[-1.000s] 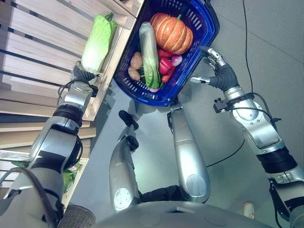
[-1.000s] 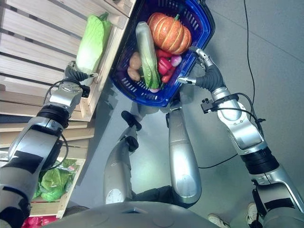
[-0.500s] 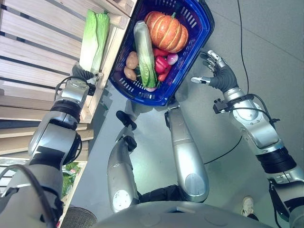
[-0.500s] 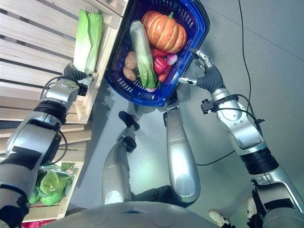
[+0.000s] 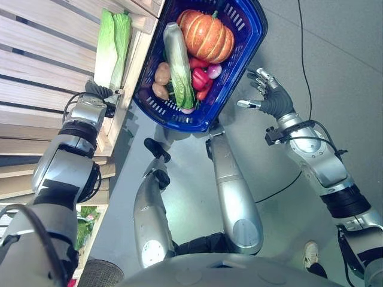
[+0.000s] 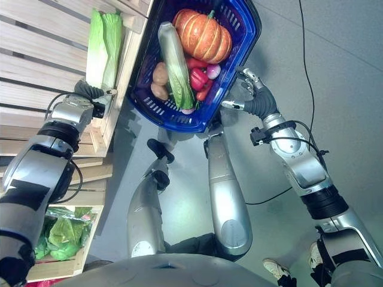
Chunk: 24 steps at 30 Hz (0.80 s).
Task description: Pick up fruits and vegetables into the basket
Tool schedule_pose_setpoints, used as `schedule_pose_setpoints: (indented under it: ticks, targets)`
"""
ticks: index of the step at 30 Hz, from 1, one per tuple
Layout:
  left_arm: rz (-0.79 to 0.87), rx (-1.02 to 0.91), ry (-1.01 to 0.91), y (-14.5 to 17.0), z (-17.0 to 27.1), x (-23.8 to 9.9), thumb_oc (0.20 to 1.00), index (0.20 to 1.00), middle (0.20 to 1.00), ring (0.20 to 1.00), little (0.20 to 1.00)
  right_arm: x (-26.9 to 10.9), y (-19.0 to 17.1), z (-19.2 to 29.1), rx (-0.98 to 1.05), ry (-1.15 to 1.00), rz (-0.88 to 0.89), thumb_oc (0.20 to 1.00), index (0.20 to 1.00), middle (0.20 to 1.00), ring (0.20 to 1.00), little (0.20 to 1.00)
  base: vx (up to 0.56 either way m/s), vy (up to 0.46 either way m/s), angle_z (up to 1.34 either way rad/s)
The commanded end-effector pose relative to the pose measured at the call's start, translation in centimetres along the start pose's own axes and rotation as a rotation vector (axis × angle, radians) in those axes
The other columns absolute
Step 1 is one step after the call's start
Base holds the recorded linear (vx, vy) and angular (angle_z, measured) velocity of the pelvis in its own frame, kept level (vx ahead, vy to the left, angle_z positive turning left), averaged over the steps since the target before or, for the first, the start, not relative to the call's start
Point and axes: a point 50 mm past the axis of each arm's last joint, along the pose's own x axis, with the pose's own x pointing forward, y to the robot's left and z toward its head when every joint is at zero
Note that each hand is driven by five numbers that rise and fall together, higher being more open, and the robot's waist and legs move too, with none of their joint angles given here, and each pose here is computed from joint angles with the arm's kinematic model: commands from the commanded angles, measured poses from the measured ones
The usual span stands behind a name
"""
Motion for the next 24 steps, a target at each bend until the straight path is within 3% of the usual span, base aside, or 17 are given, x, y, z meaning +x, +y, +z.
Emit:
schedule_pose_setpoints:
  ticks: [1, 9, 16, 24]
  targets:
    - [-0.091, -0.075, 0.062, -1.8, -2.8, -0.1, 0.2, 0.2, 0.2, 0.2, 0.2, 0.1, 1.1, 0.3, 0.083, -0.054, -0.002, 1.0, 1.0, 1.0, 1.0, 1.0, 0.0, 0.0, 0.0]
    - [-0.206, -0.219, 0.035, -3.5, -3.0, -0.5, 0.2, 0.2, 0.2, 0.2, 0.2, -0.4, 1.0, 0.8, 0.097, -0.101, 0.003, 1.0, 1.0, 1.0, 1.0, 1.0, 0.0, 0.009, 0.0]
    - [-0.295, -0.419, -0.152, -4.5, -2.3, -1.6, 0.2, 0.2, 0.2, 0.2, 0.2, -1.6, 0.7, 1.5, 0.105, -0.189, 0.003, 1.0, 1.0, 1.0, 1.0, 1.0, -0.01, 0.028, 0.04]
    - [-0.321, -0.497, -0.306, -5.4, -3.4, -3.7, 0.2, 0.2, 0.2, 0.2, 0.2, -2.0, 0.9, 4.0, 0.037, -0.326, 0.025, 1.0, 1.0, 1.0, 1.0, 1.0, -0.05, -0.032, 0.07]
